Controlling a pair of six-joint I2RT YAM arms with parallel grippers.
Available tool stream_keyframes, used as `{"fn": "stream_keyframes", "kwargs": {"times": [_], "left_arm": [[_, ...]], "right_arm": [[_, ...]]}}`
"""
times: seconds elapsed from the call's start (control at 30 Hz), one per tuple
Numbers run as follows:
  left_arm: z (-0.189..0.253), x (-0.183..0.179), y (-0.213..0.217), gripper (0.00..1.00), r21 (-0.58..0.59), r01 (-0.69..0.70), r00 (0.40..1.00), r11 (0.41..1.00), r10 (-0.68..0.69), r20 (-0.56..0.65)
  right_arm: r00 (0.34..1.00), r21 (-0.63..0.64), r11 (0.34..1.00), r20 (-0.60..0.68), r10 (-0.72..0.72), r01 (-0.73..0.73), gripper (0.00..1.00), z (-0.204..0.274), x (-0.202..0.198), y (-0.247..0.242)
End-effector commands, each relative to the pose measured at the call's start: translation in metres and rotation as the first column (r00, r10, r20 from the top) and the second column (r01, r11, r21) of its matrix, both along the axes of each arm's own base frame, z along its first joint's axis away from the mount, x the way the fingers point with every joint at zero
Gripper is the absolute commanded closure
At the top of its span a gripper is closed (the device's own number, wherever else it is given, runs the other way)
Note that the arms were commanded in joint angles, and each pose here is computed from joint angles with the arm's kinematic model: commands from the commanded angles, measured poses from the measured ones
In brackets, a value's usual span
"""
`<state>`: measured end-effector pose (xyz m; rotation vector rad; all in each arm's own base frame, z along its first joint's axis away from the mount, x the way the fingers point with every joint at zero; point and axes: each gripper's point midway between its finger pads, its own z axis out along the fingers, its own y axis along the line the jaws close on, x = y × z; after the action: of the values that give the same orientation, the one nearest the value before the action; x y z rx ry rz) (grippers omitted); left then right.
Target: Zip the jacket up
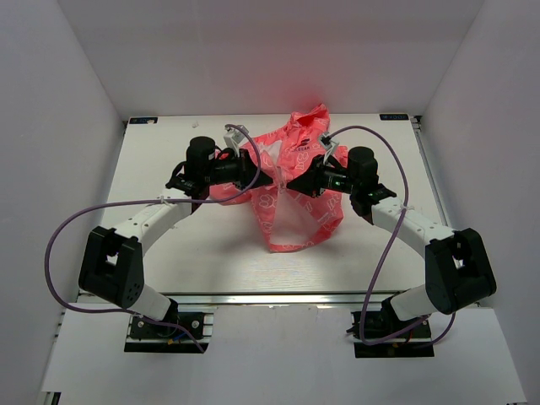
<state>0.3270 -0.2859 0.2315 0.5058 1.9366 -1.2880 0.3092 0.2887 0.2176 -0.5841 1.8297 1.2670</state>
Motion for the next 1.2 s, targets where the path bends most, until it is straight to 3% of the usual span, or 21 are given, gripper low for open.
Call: {"fn": "stream_keyframes", "kwargs": {"times": [0.0, 0.53, 1.17], "left_arm": [[0.030, -0.010, -0.002, 1.00, -0.064, 0.030, 0.997, 0.997, -0.025, 0.077], [0.029, -0.003, 0.007, 1.00, -0.026, -0.058, 0.995, 0.998, 0.060, 0.081], [0.020, -0.011, 0.001, 1.00, -0.050, 0.000, 0.999, 0.999, 0.003, 0.053]], "right_arm": [[0.996, 0.044, 0.999, 0.085, 0.018, -0.022, 1.00, 0.029, -0.001, 0.004], [0.996, 0.038, 0.999, 0.087, 0.017, -0.020, 1.00, 0.026, 0.000, 0.003], [0.995, 0.073, 0.995, 0.075, 0.065, -0.070, 1.00, 0.033, -0.004, 0.009]]}}
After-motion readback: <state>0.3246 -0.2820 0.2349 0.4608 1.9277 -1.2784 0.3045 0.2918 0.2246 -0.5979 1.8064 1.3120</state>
